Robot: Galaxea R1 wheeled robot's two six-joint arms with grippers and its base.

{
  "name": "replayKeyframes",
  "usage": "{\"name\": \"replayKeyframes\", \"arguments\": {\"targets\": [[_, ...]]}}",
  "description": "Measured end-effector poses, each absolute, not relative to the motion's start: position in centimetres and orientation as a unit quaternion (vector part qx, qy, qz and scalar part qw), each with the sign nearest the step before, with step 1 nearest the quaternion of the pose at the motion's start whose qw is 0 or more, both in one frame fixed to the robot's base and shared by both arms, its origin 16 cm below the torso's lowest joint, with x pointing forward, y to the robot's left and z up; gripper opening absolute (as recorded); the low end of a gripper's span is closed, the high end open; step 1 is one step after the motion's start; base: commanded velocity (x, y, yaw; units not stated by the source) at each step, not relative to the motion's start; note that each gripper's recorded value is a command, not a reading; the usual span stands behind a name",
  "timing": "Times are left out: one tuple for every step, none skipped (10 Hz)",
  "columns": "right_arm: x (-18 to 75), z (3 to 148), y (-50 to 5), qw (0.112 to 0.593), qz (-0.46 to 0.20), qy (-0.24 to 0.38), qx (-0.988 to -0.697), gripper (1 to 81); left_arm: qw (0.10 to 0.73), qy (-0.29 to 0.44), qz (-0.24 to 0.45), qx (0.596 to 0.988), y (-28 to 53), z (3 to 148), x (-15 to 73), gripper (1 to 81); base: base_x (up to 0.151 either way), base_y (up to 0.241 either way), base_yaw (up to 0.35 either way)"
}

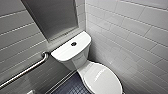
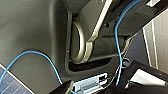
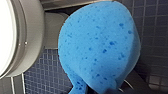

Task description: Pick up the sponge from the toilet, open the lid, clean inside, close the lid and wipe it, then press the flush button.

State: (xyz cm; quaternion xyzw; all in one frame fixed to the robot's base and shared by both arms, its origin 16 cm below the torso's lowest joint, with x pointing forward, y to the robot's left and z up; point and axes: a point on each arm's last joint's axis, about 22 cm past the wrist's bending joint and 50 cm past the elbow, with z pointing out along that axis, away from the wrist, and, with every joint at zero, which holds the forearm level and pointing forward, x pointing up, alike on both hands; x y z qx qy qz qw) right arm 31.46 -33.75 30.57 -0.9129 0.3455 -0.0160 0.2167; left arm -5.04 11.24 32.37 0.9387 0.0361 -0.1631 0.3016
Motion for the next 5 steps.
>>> {"name": "replayKeyframes", "arguments": {"targets": [[33.0,32.1,-33.3,0.232,-0.032,0.35,-0.907,1.0,0.304,0.036,-0.163,0.938,10.9,32.4,-5.0,81.1,0.0,0.0,0.0],[33.9,33.7,-33.3,0.242,-0.04,0.353,-0.903,1.0,0.305,0.037,-0.162,0.938,10.7,32.4,-4.9,81.1,0.0,0.0,0.0],[33.5,35.4,-33.3,0.249,-0.034,0.355,-0.9,1.0,0.305,0.037,-0.162,0.938,10.7,32.4,-4.9,81.1,0.0,0.0,0.0],[33.3,37.4,-32.7,0.262,-0.028,0.35,-0.899,1.0,0.305,0.036,-0.162,0.938,10.7,32.4,-4.9,81.1,0.0,0.0,0.0],[33.6,39.2,-32.2,0.275,-0.027,0.341,-0.899,1.0,0.305,0.036,-0.161,0.938,10.7,32.4,-4.9,81.1,0.0,0.0,0.0]]}}
